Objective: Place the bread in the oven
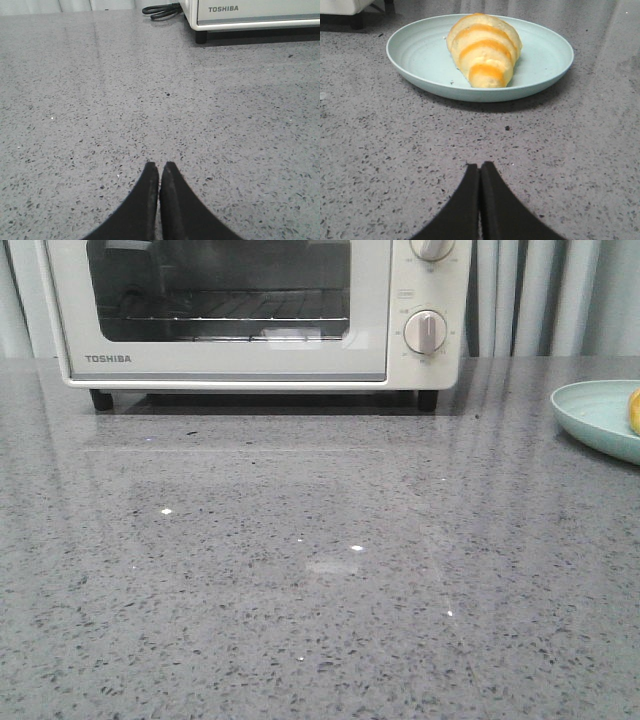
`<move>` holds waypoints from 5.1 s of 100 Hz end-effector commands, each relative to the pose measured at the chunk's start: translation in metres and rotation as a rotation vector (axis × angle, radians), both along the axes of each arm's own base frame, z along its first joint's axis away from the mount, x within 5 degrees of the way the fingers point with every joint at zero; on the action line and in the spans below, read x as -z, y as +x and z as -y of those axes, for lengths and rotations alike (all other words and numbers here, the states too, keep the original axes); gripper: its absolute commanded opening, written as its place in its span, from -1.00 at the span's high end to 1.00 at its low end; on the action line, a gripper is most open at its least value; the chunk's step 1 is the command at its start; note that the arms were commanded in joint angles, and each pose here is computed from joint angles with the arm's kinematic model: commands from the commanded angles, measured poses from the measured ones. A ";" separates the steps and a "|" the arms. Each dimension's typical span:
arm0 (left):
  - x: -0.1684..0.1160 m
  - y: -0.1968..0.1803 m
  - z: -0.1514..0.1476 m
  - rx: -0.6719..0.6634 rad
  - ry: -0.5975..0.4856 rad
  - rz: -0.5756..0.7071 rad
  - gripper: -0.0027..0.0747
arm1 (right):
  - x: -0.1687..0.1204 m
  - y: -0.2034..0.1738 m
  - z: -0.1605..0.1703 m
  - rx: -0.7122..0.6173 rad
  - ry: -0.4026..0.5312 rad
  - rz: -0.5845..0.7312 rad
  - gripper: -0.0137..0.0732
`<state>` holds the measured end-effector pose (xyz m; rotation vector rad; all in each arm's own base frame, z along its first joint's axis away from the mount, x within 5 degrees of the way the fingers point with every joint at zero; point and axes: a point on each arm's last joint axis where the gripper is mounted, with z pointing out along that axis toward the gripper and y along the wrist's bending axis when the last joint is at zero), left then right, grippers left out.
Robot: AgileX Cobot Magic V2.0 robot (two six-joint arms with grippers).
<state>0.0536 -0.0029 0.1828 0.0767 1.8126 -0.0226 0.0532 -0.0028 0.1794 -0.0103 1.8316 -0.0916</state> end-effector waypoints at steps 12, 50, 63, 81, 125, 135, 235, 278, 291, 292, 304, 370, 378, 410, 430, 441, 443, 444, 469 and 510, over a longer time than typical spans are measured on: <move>-0.001 0.000 0.000 -0.001 -0.003 0.081 0.99 | 0.007 0.000 0.000 0.008 -0.004 0.011 0.84; -0.002 0.001 0.001 0.000 -0.037 0.093 0.99 | 0.007 0.000 0.000 0.006 -0.012 0.010 0.84; -0.005 0.001 0.001 0.001 -0.049 0.125 0.99 | 0.007 0.000 0.000 0.006 -0.012 0.010 0.84; -0.021 0.001 0.001 -0.003 -0.103 0.296 0.99 | -0.006 0.002 -0.001 0.011 0.067 0.153 0.84; -0.052 -0.006 -0.008 -0.064 -0.331 0.648 0.99 | -0.050 -0.005 0.010 0.098 0.209 0.666 0.84; -0.055 -0.007 -0.009 -0.069 -0.333 0.685 0.99 | -0.059 -0.010 0.012 0.117 0.199 0.774 0.84; -0.172 0.006 0.007 0.110 -0.338 0.505 0.99 | -0.143 -0.012 -0.008 -0.046 0.318 0.333 0.84; -0.214 0.083 0.053 0.317 -0.259 0.362 0.99 | -0.191 0.012 -0.012 -0.077 0.300 0.142 0.84; -0.223 0.113 0.067 0.320 -0.257 0.316 0.99 | -0.202 0.019 -0.011 -0.079 0.301 0.122 0.84; -0.224 0.116 0.068 0.320 -0.256 0.313 0.99 | -0.203 0.020 -0.011 -0.079 0.301 0.120 0.84; -0.227 0.145 0.080 0.317 -0.247 0.274 0.99 | -0.207 0.023 -0.011 -0.080 0.301 0.112 0.84; -0.214 0.241 0.125 0.314 -0.253 0.188 0.99 | -0.207 0.023 -0.011 -0.081 0.301 0.107 0.84; -0.210 0.246 0.130 0.322 -0.253 0.185 0.99 | -0.207 0.023 -0.012 -0.081 0.301 0.106 0.84; -0.196 0.261 0.137 0.318 -0.240 0.139 0.99 | -0.206 0.023 -0.012 -0.082 0.301 0.098 0.84; -0.186 0.263 0.139 0.318 -0.222 0.064 0.99 | -0.206 0.023 -0.012 -0.082 0.301 0.098 0.84; -0.183 0.263 0.139 0.317 -0.214 0.031 0.99 | -0.206 0.023 -0.012 -0.082 0.301 0.099 0.84; -0.182 0.263 0.139 0.318 -0.210 0.024 0.99 | -0.206 0.023 -0.012 -0.082 0.301 0.099 0.84; -0.182 0.263 0.139 0.318 -0.210 0.022 0.99 | -0.206 0.023 -0.012 -0.082 0.301 0.099 0.84; -0.162 0.255 0.143 0.330 -0.183 -0.109 0.99 | -0.206 0.023 -0.012 -0.082 0.301 0.099 0.84; -0.145 0.171 0.132 0.422 -0.183 -0.168 0.99 | -0.212 0.020 -0.013 -0.089 0.298 0.097 0.84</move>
